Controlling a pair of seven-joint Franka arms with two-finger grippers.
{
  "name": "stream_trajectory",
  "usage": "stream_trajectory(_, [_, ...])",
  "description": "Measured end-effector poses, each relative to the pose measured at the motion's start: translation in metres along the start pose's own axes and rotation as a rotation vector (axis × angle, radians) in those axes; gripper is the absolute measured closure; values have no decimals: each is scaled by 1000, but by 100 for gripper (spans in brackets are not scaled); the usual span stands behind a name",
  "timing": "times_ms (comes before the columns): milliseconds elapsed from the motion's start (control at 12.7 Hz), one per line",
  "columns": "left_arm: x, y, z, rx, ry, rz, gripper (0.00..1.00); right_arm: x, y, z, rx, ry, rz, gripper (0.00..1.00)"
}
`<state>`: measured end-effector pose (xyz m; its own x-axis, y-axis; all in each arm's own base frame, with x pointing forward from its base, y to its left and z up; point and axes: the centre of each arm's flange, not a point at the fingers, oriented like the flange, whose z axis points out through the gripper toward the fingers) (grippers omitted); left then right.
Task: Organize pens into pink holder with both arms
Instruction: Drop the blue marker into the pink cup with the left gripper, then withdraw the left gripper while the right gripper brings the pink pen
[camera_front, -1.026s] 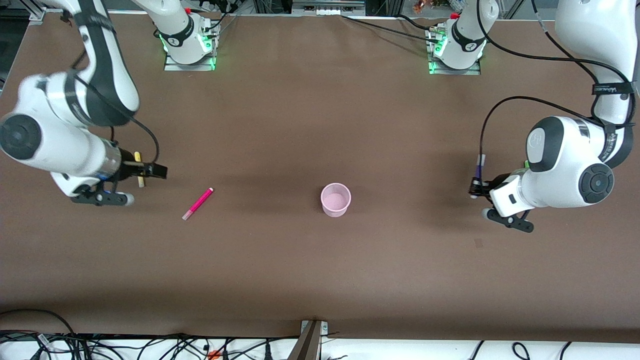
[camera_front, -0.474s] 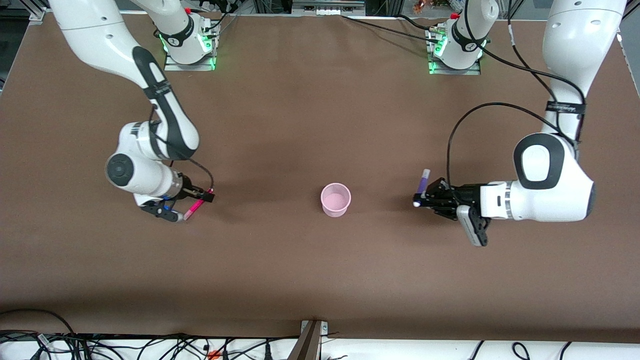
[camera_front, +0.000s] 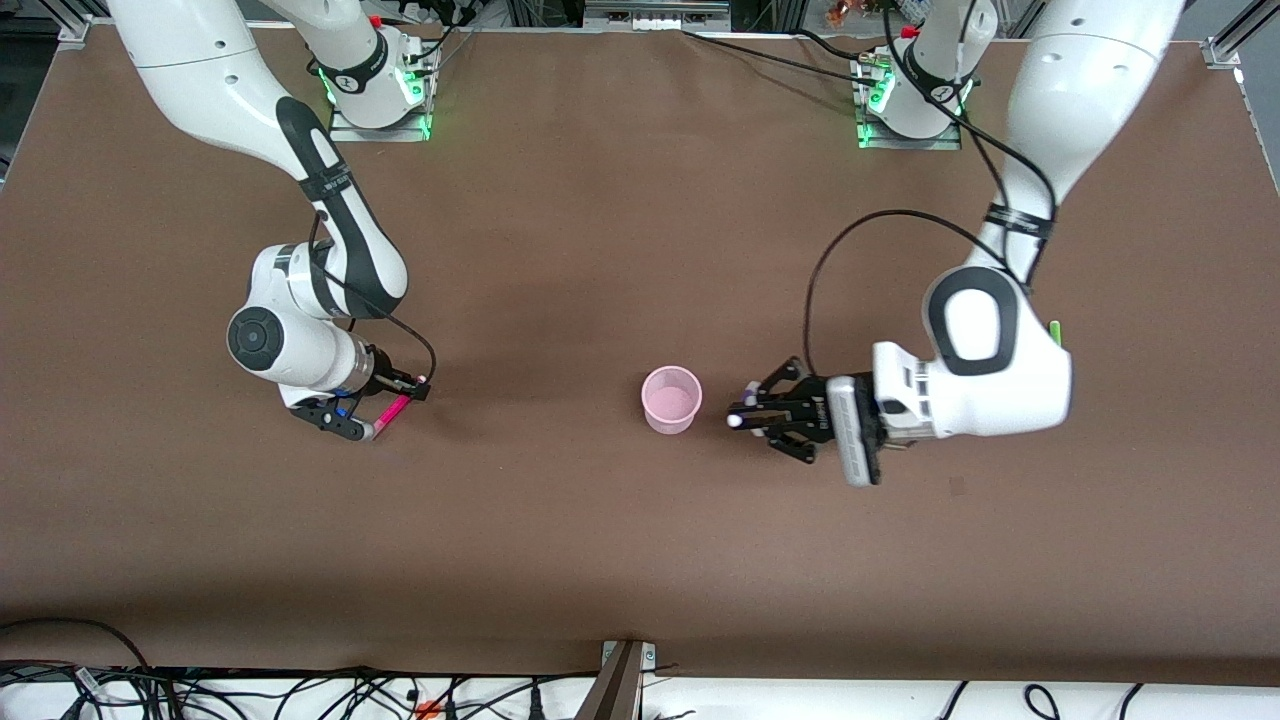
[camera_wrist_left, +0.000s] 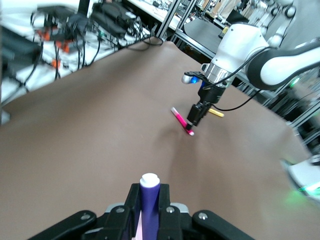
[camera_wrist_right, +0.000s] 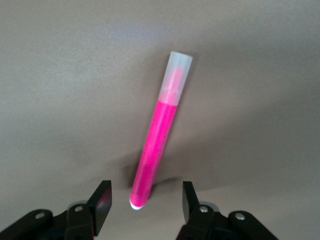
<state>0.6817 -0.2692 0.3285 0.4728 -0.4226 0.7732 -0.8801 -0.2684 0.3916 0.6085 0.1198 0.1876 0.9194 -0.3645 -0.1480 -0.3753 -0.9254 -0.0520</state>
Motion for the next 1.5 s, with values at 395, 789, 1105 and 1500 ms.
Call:
stream_trajectory(395, [9,40,63,66,-36,182,81,3,6,10,-4,-6,12,78])
stream_trajectory(789, [-15,66,112,137,-100,224,81,6,-1,-16,-3,-146,40,82])
stream_trajectory(1105, [-28,68,114,132,-121,209,65,16,-8,-93,111,-362,94,82])
stream_trajectory(1500, [-3,91,76,110,-99,60,10,8,-20,-141,259,-588,193,82])
